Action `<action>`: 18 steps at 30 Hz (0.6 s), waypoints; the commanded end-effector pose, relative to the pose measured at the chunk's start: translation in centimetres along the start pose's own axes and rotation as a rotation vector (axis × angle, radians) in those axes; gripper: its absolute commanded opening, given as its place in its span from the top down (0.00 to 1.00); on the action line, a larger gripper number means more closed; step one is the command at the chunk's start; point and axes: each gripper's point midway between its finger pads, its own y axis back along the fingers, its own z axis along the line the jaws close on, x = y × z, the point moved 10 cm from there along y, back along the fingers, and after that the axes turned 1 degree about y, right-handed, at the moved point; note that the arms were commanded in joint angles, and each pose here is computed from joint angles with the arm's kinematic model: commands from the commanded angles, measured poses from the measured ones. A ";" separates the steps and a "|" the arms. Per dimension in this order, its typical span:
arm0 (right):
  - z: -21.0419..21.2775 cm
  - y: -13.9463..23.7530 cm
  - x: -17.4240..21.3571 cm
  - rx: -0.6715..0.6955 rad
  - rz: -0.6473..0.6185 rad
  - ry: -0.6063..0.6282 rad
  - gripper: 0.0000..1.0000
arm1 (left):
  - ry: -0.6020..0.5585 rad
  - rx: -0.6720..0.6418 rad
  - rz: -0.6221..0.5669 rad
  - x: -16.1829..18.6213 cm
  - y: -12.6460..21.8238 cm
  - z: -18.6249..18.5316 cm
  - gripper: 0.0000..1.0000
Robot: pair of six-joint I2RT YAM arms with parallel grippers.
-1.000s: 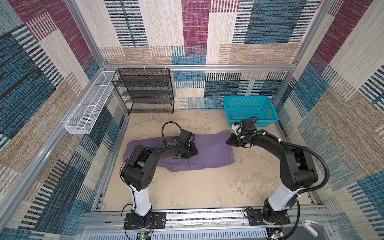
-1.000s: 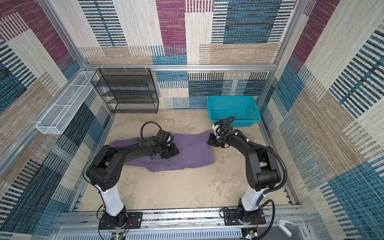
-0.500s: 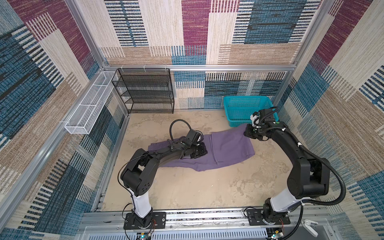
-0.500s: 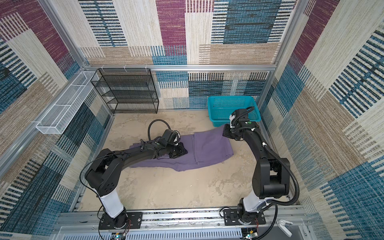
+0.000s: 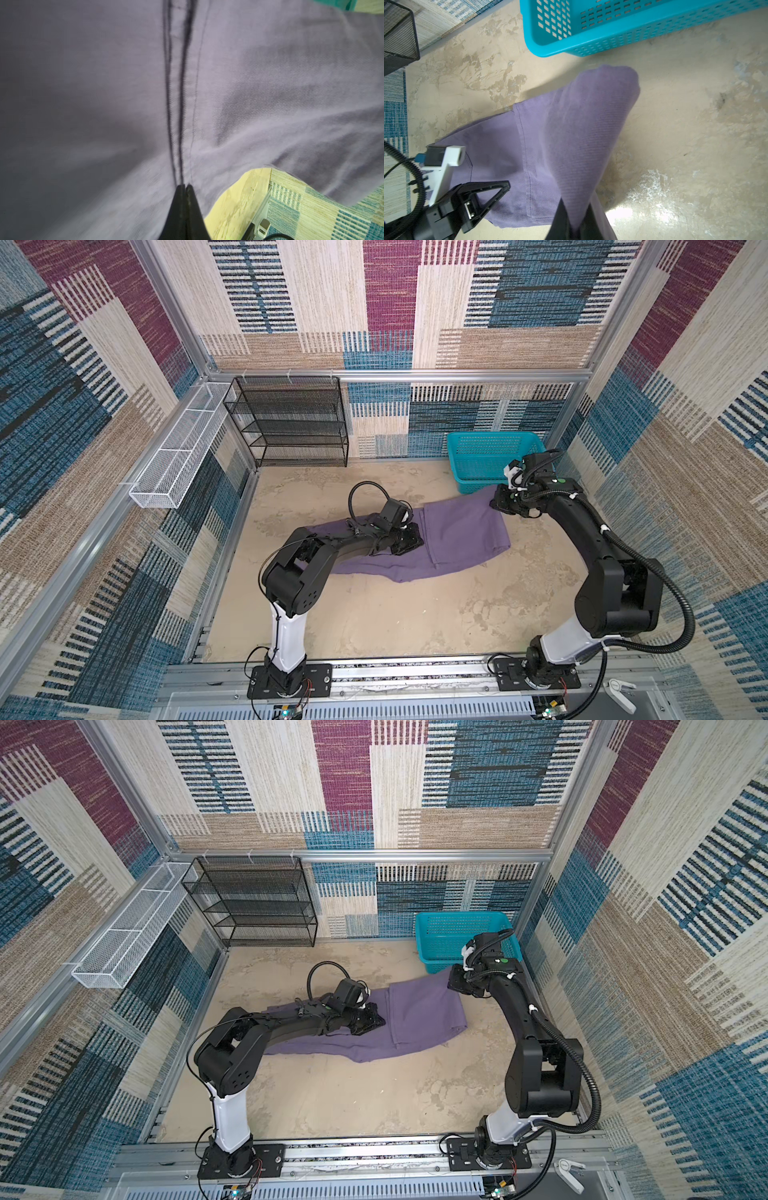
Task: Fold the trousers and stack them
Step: 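Grasp the folded end with the right gripper and lift it toward the left gripper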
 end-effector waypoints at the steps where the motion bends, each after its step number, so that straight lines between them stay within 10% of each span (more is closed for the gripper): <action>1: 0.7 0.4 -0.3 -0.041 -0.011 -0.012 1.00 | -0.001 0.036 0.004 -0.2 -1.1 -0.9 1.00; 18: 15.0 2.7 -2.1 -0.275 -0.051 0.140 1.00 | 0.025 -0.043 0.023 0.6 -1.5 0.6 1.00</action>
